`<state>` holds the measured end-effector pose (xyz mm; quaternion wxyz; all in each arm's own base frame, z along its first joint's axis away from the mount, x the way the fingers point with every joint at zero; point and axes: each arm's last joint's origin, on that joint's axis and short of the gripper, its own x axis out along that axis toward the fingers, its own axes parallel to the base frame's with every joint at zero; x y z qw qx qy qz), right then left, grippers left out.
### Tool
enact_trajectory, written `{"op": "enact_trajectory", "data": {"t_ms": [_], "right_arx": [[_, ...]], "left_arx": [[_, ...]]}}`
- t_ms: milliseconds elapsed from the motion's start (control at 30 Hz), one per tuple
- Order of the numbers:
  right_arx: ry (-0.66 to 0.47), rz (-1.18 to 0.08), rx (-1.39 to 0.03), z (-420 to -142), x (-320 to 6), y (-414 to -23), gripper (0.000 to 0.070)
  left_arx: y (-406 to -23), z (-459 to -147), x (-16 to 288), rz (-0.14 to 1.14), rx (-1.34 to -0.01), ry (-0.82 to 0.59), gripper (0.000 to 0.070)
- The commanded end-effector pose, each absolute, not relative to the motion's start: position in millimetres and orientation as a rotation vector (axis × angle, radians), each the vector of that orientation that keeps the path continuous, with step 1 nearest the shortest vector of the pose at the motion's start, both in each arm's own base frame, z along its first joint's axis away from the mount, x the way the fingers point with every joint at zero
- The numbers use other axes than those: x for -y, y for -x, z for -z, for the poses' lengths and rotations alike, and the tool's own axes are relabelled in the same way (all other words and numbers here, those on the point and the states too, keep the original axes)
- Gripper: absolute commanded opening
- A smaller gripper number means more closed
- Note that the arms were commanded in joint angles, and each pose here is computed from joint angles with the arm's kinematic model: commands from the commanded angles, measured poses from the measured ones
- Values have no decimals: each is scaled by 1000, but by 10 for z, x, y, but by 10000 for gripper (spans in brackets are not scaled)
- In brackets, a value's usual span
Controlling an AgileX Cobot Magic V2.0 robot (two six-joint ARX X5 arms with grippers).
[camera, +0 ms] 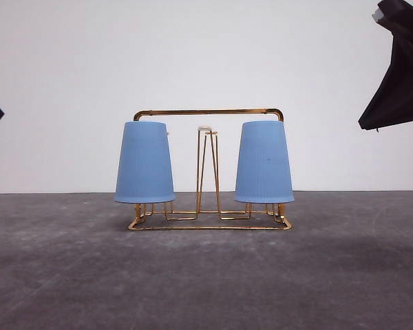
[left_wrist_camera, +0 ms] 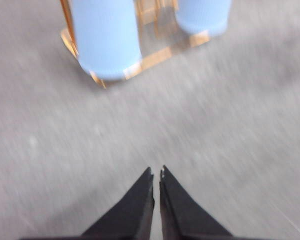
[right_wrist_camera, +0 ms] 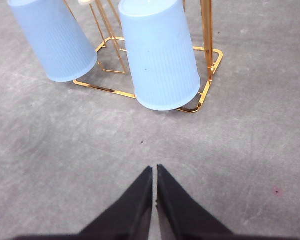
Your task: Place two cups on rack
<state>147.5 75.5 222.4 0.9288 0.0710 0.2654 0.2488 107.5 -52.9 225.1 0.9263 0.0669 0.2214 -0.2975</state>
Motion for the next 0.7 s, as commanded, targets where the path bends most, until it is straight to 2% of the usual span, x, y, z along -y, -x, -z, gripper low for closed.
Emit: {"op": "enact_trajectory", "data": {"t_ms": [0, 133, 267, 500, 667], "right_arx": [[-157, -514, -530, -2260, -769, -1484, 12], [-157, -514, -530, -2260, -769, -1484, 12], [-157, -514, -530, -2260, -769, -1484, 12], [-157, -514, -530, -2260, -769, -1484, 12], [-157, -514, -530, -2260, -769, -1484, 12]], "left_arx": [[-1038, -2162, 493, 586, -355, -64, 0], [-947, -1955, 366, 498, -203, 48, 0], [-903, -1827, 236, 382, -127, 60, 0], [-937, -1654, 74, 190, -101, -2, 0], [-958, -1533, 50, 156, -138, 1, 0]]}}
